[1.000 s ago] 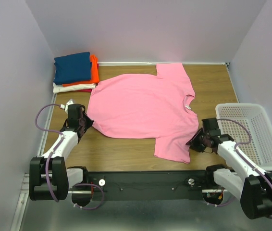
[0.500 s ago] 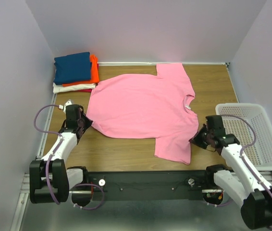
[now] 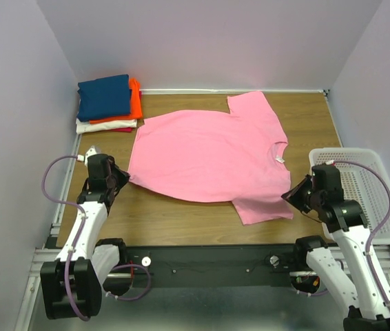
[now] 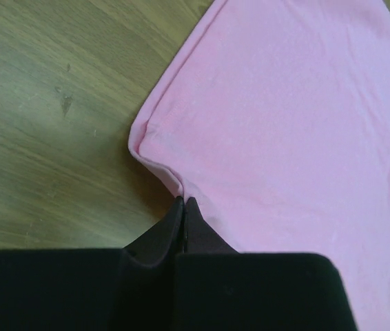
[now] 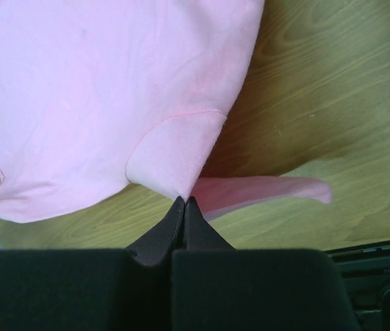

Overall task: Fold and stack the t-shirts
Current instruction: Fold the tshirt

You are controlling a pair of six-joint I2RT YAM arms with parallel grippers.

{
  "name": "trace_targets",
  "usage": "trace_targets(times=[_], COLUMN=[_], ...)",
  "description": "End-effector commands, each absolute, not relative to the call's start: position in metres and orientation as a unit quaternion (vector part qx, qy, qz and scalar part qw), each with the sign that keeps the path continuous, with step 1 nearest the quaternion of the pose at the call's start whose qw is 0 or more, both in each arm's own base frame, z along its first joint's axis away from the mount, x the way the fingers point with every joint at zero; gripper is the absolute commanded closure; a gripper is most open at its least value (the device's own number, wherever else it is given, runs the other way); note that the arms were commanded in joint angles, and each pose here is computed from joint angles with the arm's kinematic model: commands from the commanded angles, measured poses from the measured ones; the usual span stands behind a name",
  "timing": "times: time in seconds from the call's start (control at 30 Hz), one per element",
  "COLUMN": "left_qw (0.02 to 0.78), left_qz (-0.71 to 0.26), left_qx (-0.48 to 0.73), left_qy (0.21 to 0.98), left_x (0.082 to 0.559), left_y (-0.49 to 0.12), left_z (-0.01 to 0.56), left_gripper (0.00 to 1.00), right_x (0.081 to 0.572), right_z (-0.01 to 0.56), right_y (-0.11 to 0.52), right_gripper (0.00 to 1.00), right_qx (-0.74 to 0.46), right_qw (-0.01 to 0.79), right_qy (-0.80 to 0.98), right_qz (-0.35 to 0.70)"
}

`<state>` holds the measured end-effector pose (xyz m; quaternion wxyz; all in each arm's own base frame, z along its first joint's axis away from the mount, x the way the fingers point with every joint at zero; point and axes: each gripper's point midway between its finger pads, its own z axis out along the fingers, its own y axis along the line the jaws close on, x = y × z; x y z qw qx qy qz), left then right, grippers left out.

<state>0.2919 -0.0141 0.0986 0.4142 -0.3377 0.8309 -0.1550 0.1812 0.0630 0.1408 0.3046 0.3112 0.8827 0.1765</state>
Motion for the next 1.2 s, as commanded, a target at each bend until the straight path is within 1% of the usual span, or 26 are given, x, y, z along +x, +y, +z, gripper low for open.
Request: trace_targets(times=[0.0, 0.2, 0.33, 0.4, 0.43, 0.5, 0.53, 0.57, 0.6, 0.8, 0.93, 1.17], left_qw=[0.399, 0.399, 0.411, 0.405, 0.405, 0.398, 0.397, 0.386, 0.393, 0.392, 0.379, 0.366], left_qz=[-0.173, -0.193, -0.213, -0.209, -0.207, -0.200, -0.199, -0.196, -0.201, -0.181, -0.176, -0.173], left_qx=[-0.348, -0.346, -0.335, -0.331, -0.328, -0.329, -0.329, -0.333, -0.330, -0.333, -0.340, -0.346], left_qy=[0.831, 0.827, 0.821, 0.826, 0.828, 0.832, 0.833, 0.838, 0.834, 0.838, 0.843, 0.846], left_x=[0.281, 0.283, 0.302, 0.316, 0.322, 0.337, 0.341, 0.346, 0.355, 0.385, 0.396, 0.404], left_y=[-0.020, -0.026, -0.030, -0.030, -0.029, -0.026, -0.026, -0.025, -0.026, -0.017, -0.015, -0.014], left_z=[0.106, 0.112, 0.116, 0.114, 0.115, 0.112, 0.112, 0.105, 0.113, 0.116, 0.106, 0.093], left_gripper=[1.00, 1.00, 1.00, 1.00, 1.00, 1.00, 1.00, 1.00, 1.00, 1.00, 1.00, 1.00], right_x=[0.167, 0.170, 0.201, 0.217, 0.230, 0.245, 0.257, 0.263, 0.270, 0.323, 0.344, 0.364], right_z=[0.147, 0.144, 0.144, 0.142, 0.147, 0.137, 0.143, 0.140, 0.131, 0.134, 0.118, 0.116], right_y=[0.050, 0.048, 0.051, 0.050, 0.050, 0.046, 0.046, 0.045, 0.043, 0.047, 0.046, 0.035], right_gripper=[1.00, 1.00, 1.00, 1.00, 1.00, 1.00, 1.00, 1.00, 1.00, 1.00, 1.00, 1.00], right_qx=[0.322, 0.330, 0.323, 0.321, 0.318, 0.319, 0.314, 0.313, 0.314, 0.293, 0.282, 0.286], right_qw=[0.311, 0.312, 0.326, 0.327, 0.343, 0.334, 0.345, 0.340, 0.329, 0.355, 0.339, 0.342], right_qy=[0.882, 0.880, 0.877, 0.879, 0.873, 0.881, 0.878, 0.881, 0.887, 0.884, 0.896, 0.893], right_qz=[0.147, 0.142, 0.143, 0.131, 0.135, 0.107, 0.106, 0.099, 0.082, 0.080, 0.057, 0.058])
